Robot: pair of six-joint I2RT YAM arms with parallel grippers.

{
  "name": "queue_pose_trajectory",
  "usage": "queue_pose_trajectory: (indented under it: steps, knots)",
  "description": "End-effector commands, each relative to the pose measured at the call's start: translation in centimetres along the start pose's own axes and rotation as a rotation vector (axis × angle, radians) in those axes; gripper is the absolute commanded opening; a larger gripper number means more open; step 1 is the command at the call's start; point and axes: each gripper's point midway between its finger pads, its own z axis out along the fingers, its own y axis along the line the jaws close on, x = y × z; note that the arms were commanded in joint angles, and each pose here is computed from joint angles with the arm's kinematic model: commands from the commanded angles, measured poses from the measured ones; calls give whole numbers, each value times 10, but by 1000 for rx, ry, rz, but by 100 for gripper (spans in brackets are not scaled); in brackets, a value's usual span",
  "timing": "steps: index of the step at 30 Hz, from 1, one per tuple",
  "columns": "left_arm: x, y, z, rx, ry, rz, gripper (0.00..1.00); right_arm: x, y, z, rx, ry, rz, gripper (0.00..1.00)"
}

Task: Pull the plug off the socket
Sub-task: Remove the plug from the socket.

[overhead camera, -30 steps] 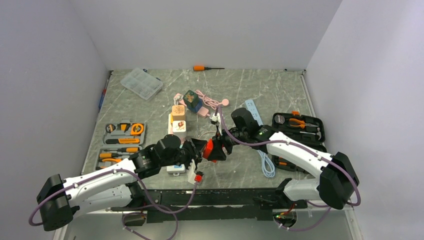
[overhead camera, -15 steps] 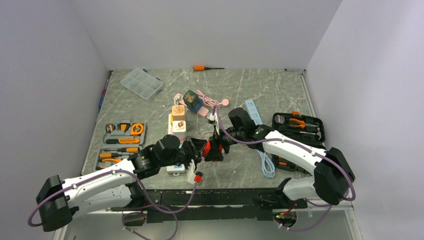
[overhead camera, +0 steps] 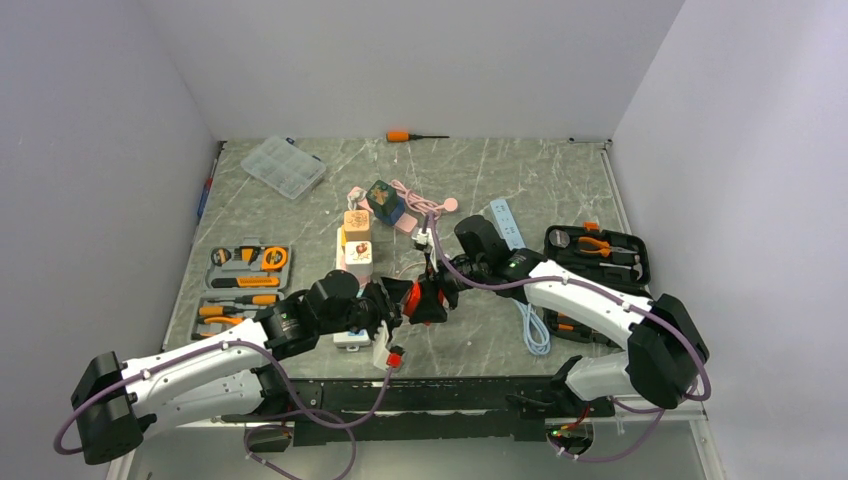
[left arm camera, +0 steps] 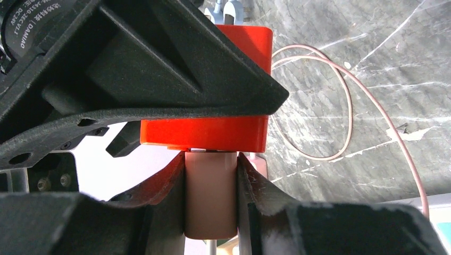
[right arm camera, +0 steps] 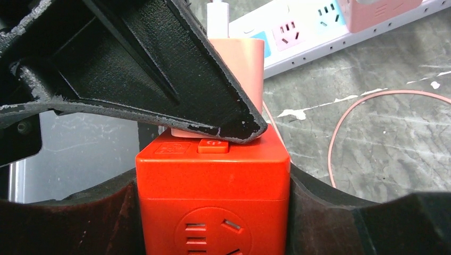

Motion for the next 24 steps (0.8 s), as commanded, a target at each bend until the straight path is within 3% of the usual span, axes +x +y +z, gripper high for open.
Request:
queue_pose_trajectory:
  steps: [1, 13, 20, 24]
  knots:
    - [3, 15, -7, -29, 8, 85, 0, -3, 6, -13, 21, 28, -32, 0]
    - [31, 23, -19, -26, 83, 85, 0, 37, 8, -31, 132, 146, 70, 0]
    - [48, 29, -29, -43, 129, 58, 0, 43, 4, -38, 201, 141, 96, 0]
    - [43, 30, -30, -49, 103, 56, 0, 44, -35, -51, 427, 99, 163, 0]
